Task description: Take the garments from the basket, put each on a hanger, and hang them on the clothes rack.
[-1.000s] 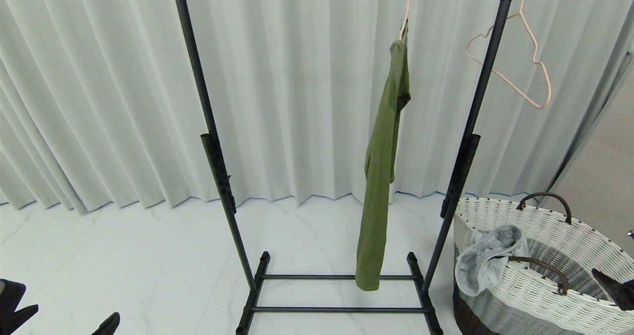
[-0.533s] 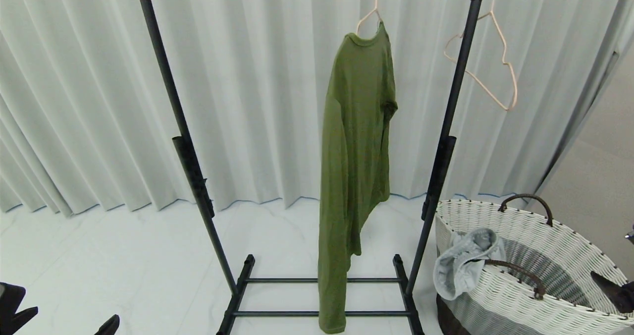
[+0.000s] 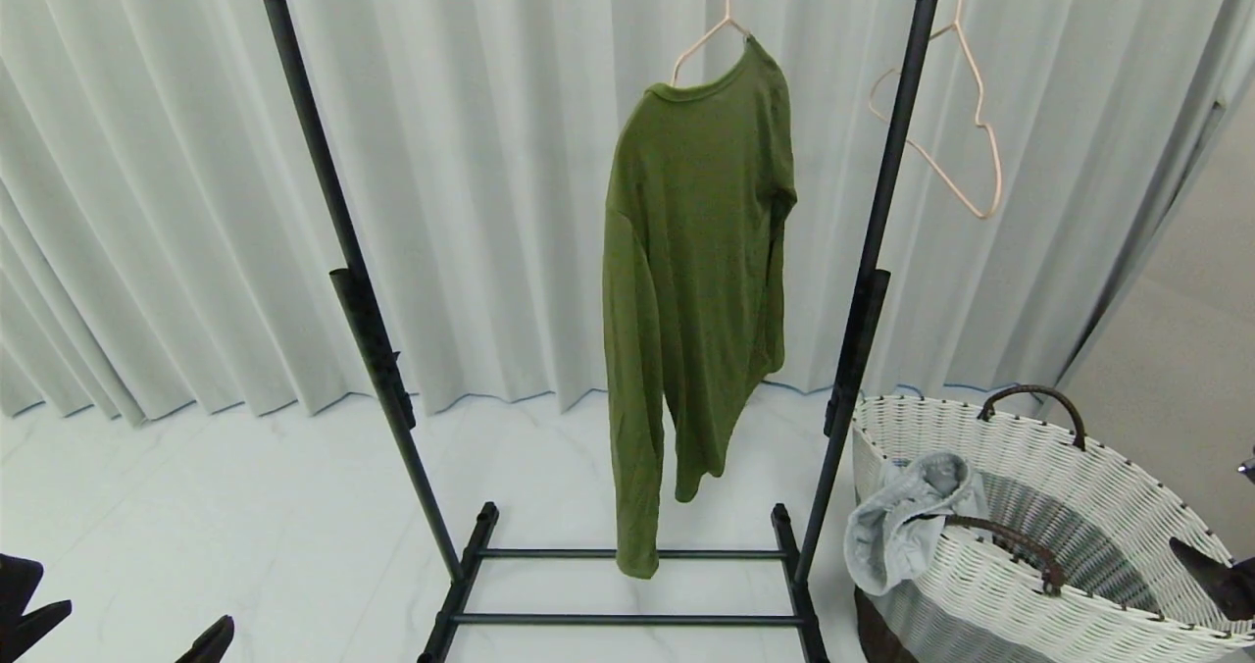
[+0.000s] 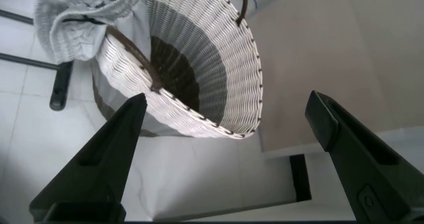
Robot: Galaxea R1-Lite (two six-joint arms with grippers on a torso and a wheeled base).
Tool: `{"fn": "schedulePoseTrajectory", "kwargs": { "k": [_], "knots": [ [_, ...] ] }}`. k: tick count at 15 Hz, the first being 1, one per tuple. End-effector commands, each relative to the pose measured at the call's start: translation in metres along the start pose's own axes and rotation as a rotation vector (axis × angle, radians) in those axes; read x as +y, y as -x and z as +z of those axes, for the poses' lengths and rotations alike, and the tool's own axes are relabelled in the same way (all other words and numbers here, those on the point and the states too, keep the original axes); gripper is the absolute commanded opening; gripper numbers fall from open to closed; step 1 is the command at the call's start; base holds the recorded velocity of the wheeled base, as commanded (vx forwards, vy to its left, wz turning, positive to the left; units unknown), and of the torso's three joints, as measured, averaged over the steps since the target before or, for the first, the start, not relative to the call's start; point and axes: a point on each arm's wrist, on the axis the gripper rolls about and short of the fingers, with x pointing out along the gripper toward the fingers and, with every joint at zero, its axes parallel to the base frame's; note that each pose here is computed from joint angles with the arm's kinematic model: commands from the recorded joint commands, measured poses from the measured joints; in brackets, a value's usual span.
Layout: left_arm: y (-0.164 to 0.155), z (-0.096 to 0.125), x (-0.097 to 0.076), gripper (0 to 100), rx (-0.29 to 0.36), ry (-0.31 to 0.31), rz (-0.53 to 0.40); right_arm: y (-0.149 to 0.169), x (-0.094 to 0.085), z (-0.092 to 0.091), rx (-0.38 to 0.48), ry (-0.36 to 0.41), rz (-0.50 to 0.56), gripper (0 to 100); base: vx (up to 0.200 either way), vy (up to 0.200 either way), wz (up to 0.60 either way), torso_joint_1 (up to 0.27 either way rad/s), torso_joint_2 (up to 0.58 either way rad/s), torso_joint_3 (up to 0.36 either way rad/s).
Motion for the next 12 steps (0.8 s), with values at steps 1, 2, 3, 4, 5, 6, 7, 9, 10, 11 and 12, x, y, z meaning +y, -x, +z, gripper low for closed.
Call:
{"fn": "schedulePoseTrajectory", "kwargs": {
  "k": [1, 2, 3, 4, 5, 6, 7, 9, 10, 11, 12],
  "knots": [
    [0.0, 0.003, 0.001, 100, -0.008, 0.001, 0.001, 0.0, 0.0, 0.0, -0.001, -0.001, -0.002, 100, 0.2, 0.0, 0.0, 0.002, 0.0, 0.007],
    [0.0, 0.003, 0.001, 100, -0.008, 0.003, 0.001, 0.0, 0.0, 0.0, -0.001, -0.001, -0.002, 100, 0.2, 0.0, 0.0, 0.002, 0.0, -0.002],
    [0.0, 0.003, 0.001, 100, -0.008, 0.003, 0.001, 0.0, 0.0, 0.0, -0.001, -0.001, -0.002, 100, 0.2, 0.0, 0.0, -0.007, 0.0, -0.002],
    [0.0, 0.003, 0.001, 100, -0.008, 0.002, 0.002, 0.0, 0.0, 0.0, 0.003, 0.001, 0.0, 100, 0.2, 0.0, 0.0, -0.002, 0.0, 0.012],
    [0.0, 0.003, 0.001, 100, -0.008, 0.0, 0.001, -0.001, 0.0, 0.0, 0.004, 0.001, 0.0, 100, 0.2, 0.0, 0.0, 0.007, -0.01, 0.002],
    [0.0, 0.004, 0.001, 100, -0.009, -0.002, -0.001, -0.002, 0.001, 0.0, 0.01, 0.003, 0.003, 100, 0.2, 0.0, 0.0, 0.002, 0.0, 0.002],
    [-0.001, 0.005, 0.001, 100, -0.009, -0.002, -0.001, -0.003, 0.001, 0.0, 0.014, 0.005, 0.004, 100, 0.2, 0.0, 0.0, 0.002, 0.0, 0.002],
    [-0.001, 0.008, 0.001, 100, -0.014, -0.002, -0.001, -0.007, 0.003, -0.001, 0.035, 0.012, 0.013, 100, 0.2, 0.0, 0.0, 0.002, 0.0, 0.002],
    [-0.002, 0.01, 0.001, 100, -0.012, -0.003, -0.001, -0.008, 0.003, -0.001, 0.04, 0.015, 0.015, 100, 0.2, 0.0, 0.0, 0.002, 0.0, -0.002],
    [-0.004, 0.014, 0.002, 100, -0.011, -0.003, -0.002, -0.013, 0.006, -0.002, 0.068, 0.026, 0.026, 100, 0.2, 0.0, 0.0, 0.002, 0.01, 0.002],
    [-0.005, 0.015, 0.002, 100, -0.003, -0.004, -0.003, -0.018, 0.008, -0.003, 0.092, 0.033, 0.035, 100, 0.2, 0.0, 0.0, 0.002, 0.0, -0.002]
  ]
}}
